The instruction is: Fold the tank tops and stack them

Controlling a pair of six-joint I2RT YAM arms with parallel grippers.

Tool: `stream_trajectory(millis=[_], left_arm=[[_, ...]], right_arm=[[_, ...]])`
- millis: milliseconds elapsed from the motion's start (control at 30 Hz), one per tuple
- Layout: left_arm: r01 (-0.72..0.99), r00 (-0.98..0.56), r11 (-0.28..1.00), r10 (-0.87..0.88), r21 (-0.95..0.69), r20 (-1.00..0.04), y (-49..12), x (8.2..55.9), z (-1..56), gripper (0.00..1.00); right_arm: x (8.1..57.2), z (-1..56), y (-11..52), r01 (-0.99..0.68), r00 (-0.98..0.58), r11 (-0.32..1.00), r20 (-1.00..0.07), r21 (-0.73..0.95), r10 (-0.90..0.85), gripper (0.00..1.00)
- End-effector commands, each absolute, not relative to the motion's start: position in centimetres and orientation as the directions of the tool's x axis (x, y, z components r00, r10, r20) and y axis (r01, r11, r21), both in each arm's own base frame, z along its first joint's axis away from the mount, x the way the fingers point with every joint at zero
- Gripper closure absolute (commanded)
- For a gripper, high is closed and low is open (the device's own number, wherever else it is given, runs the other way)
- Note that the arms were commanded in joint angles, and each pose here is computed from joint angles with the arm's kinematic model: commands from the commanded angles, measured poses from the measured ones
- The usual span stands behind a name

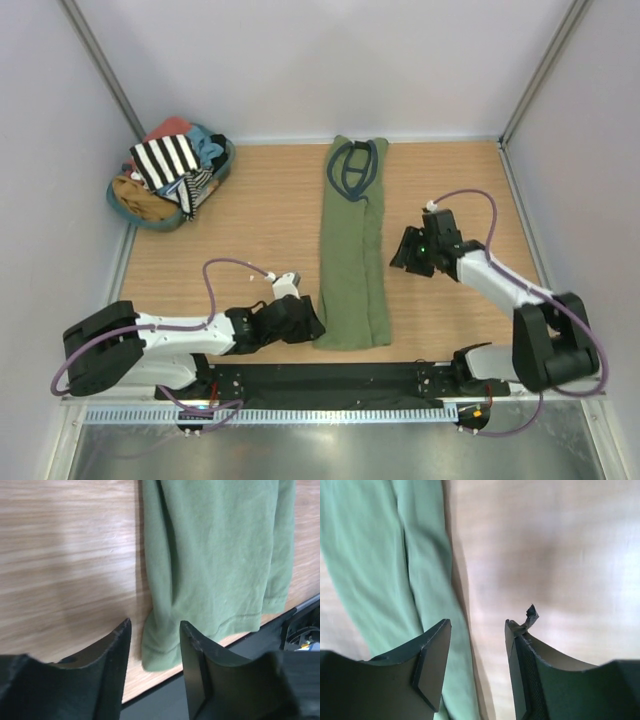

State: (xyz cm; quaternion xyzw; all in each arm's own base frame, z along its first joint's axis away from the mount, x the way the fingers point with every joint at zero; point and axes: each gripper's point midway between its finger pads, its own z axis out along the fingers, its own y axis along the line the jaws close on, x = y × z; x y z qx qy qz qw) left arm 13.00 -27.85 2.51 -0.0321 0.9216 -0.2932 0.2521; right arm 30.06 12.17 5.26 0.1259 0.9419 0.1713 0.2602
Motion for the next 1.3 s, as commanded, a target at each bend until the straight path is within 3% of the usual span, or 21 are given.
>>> stream_trajectory(millis=[0, 167, 367, 800, 900, 967, 1000, 1133, 1267], left_arm=[[0.077, -0.882, 0.909, -0.130, -0.410, -0.454, -23.9, 11.7, -0.1, 0.52], [0.095, -0.892, 0.913, -0.099, -0.397, -0.441, -24.4, 11.0, -0.1, 0.51], [0.086, -0.895, 0.913, -0.106, -0.399, -0.434, -24.5, 10.8, -0.2, 0.51], [0.095, -0.903, 0.903, -0.099, -0.420, -0.419, -25.7, 10.5, 0.1, 0.57], [0.096, -0.906, 0.899, -0.100, -0.428, -0.412, -26.0, 10.3, 0.0, 0.61], [0.095, -0.910, 0.898, -0.096, -0.430, -0.403, -26.2, 10.1, -0.2, 0.67], [0.095, -0.911, 0.893, -0.100, -0.440, -0.399, -26.5, 10.1, -0.1, 0.70], [0.098, -0.919, 0.886, -0.095, -0.454, -0.383, -27.0, 9.8, 0.0, 1.00], [0.107, -0.920, 0.870, -0.096, -0.481, -0.379, -27.5, 9.5, 0.8, 1.00]], right_arm=[[24.8, 5.9, 12.9, 0.125, -0.866, 0.891, -0.391, 0.436, 0.313, 0.46], [18.4, 4.5, 13.8, 0.136, -0.914, 0.864, -0.275, 0.484, 0.298, 0.40], [14.2, 4.7, 14.7, 0.122, -0.929, 0.858, -0.248, 0.499, 0.276, 0.36], [10.8, 3.1, 16.7, 0.075, -0.953, 0.860, -0.218, 0.505, 0.211, 0.45], [10.7, 3.1, 17.0, 0.068, -0.950, 0.858, -0.231, 0.509, 0.212, 0.52], [10.8, 3.1, 17.0, 0.065, -0.948, 0.859, -0.238, 0.508, 0.213, 0.62], [10.7, 3.1, 17.1, 0.064, -0.949, 0.858, -0.236, 0.509, 0.210, 0.72], [10.3, 3.8, 17.9, 0.041, -0.955, 0.842, -0.226, 0.538, 0.190, 0.99], [10.3, 6.3, 18.1, 0.009, -0.948, 0.834, -0.260, 0.551, 0.182, 0.99]])
